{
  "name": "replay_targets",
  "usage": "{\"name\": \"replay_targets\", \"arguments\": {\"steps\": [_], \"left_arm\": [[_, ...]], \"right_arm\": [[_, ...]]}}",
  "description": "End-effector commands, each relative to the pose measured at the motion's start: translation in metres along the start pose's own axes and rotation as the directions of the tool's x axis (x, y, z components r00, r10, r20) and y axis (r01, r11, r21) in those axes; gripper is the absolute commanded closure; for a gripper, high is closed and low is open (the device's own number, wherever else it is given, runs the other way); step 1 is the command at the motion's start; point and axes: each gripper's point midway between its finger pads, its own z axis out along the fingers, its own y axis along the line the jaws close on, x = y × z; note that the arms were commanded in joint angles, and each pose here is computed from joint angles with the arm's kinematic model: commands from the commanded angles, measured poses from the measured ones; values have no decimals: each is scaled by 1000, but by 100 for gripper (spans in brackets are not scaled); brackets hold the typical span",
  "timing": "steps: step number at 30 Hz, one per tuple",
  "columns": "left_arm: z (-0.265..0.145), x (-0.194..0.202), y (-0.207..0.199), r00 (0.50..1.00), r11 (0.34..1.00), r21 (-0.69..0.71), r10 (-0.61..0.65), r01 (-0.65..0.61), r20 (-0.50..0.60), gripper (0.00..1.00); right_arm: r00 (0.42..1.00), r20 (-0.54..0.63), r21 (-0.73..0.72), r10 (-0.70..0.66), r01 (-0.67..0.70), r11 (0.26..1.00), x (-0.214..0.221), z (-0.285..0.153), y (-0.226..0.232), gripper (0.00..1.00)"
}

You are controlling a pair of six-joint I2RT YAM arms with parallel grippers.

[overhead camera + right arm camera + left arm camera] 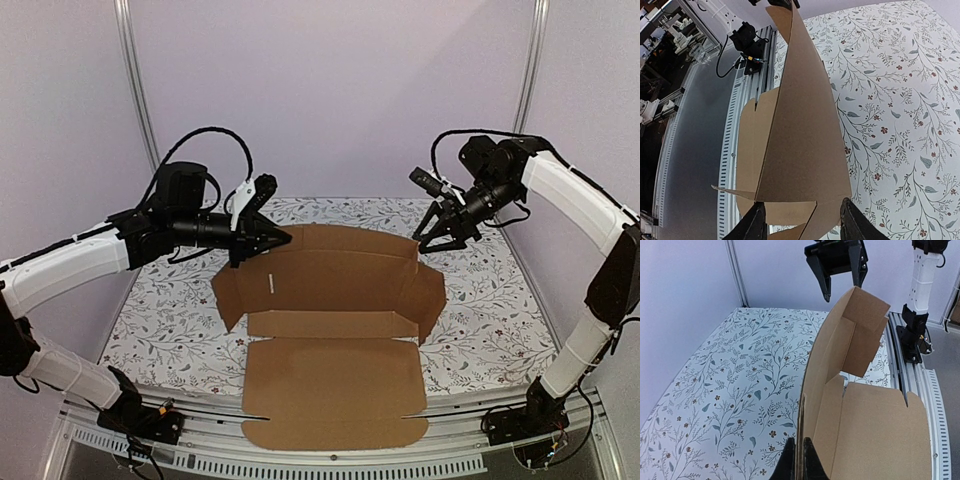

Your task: Fold the paper box

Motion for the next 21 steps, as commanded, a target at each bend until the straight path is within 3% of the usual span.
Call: {"name": "replay_targets", "arguments": {"steps": [1, 13, 21], "left_arm": [[2, -16, 0, 999, 1000, 13, -6, 5, 49, 100], [-4, -20, 8, 997, 1000, 5, -27, 27, 76, 100], [1, -19, 1, 996, 997, 70, -50, 45, 78, 100]], "right_arm": [[997, 48, -59, 53, -50, 997, -10, 14, 6, 51], [996, 17, -52, -85, 86, 995, 2, 5, 31, 44], [993, 69, 54, -95, 92, 994, -20, 5, 6, 45]]}}
